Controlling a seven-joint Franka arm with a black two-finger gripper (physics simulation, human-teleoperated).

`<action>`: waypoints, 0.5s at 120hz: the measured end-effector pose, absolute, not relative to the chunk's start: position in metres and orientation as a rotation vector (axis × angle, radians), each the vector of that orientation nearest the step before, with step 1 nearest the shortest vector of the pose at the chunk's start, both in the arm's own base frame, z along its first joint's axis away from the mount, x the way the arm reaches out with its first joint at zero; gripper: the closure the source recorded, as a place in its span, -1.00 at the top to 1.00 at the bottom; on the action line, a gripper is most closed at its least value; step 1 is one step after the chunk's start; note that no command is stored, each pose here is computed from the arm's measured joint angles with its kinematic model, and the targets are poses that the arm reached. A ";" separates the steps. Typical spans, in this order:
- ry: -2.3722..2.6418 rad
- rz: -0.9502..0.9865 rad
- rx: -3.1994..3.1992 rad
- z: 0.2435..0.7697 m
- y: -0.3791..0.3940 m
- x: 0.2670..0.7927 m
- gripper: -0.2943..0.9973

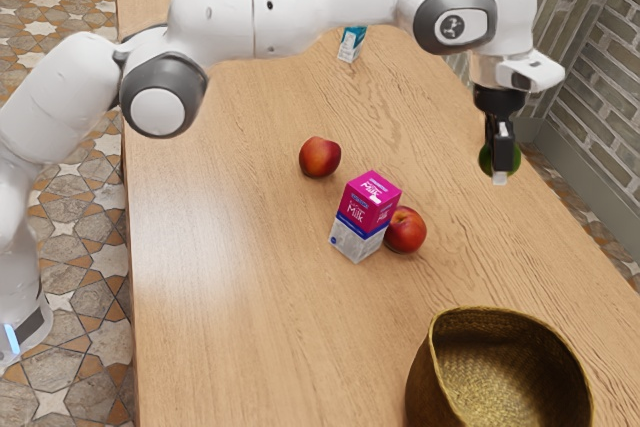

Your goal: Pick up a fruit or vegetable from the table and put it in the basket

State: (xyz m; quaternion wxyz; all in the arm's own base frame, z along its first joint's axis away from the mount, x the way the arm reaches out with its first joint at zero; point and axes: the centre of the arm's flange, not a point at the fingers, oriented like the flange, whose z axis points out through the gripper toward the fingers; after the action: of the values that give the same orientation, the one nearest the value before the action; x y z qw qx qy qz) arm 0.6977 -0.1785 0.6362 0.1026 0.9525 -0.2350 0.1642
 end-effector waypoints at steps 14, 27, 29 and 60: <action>-0.845 0.515 2.731 0.640 -0.269 0.672 -0.03; -0.937 0.543 2.672 0.641 -0.330 0.648 -0.03; -0.946 0.546 2.664 0.641 -0.337 0.646 -0.03; -0.975 0.527 2.639 0.592 -0.391 0.645 -0.03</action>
State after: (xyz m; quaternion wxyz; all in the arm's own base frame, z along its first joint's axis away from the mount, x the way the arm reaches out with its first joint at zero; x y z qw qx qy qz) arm 0.6453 -0.3907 0.5923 0.1393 0.9130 -0.3374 0.1823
